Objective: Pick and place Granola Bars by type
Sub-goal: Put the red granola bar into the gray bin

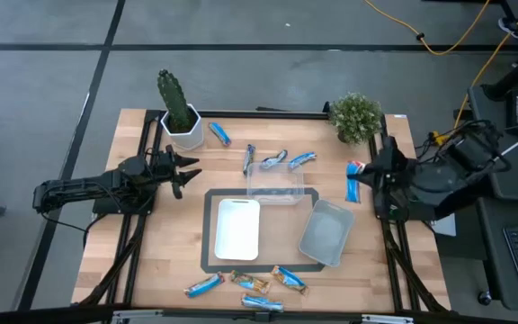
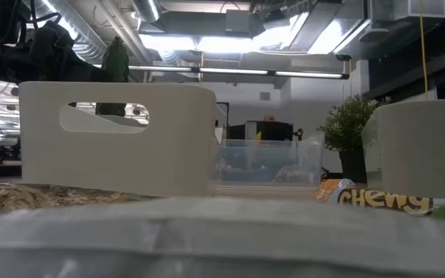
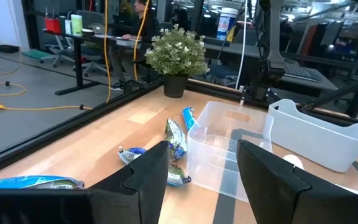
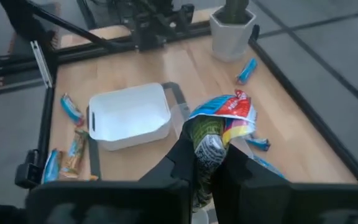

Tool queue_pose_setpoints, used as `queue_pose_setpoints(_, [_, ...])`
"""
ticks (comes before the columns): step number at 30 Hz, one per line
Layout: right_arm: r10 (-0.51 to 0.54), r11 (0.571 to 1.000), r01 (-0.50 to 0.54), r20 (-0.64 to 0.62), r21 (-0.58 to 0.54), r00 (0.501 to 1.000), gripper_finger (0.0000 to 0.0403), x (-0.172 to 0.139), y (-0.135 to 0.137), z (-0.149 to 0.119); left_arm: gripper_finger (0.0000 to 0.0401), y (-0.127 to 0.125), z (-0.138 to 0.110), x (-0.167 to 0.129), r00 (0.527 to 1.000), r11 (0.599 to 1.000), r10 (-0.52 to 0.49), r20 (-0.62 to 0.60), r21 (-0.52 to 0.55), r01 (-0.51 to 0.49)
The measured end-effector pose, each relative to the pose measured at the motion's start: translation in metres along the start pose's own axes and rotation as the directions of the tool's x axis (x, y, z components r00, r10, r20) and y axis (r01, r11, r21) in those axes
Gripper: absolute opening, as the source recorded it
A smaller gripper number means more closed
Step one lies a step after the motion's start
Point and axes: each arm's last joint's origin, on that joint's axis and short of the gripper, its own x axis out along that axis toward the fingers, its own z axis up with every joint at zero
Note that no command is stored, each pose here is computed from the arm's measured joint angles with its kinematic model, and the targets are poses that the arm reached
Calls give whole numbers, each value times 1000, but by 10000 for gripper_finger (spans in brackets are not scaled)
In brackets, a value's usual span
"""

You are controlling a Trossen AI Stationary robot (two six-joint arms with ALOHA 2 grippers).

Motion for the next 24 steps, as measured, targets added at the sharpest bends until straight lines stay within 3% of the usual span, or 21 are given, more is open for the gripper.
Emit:
queue_pose_setpoints(5, [-13,996,25,-147,81,989,38,29,5,-12,182,0,0,0,1000,1000,0,0,0,0])
queue_pose_setpoints(12, [-91,975,166,-414,149,906,38,109,17,-84,182,0,0,0,1000,1000,4,1,0,-4])
queue_pose_setpoints(19, [18,960,122,-488,252,872,38,160,13,-141,182,0,0,0,1000,1000,6,1,0,-6])
queue_pose_setpoints(24, [77,938,95,-467,334,881,33,174,10,-153,182,0,0,0,1000,1000,6,0,-20,-6])
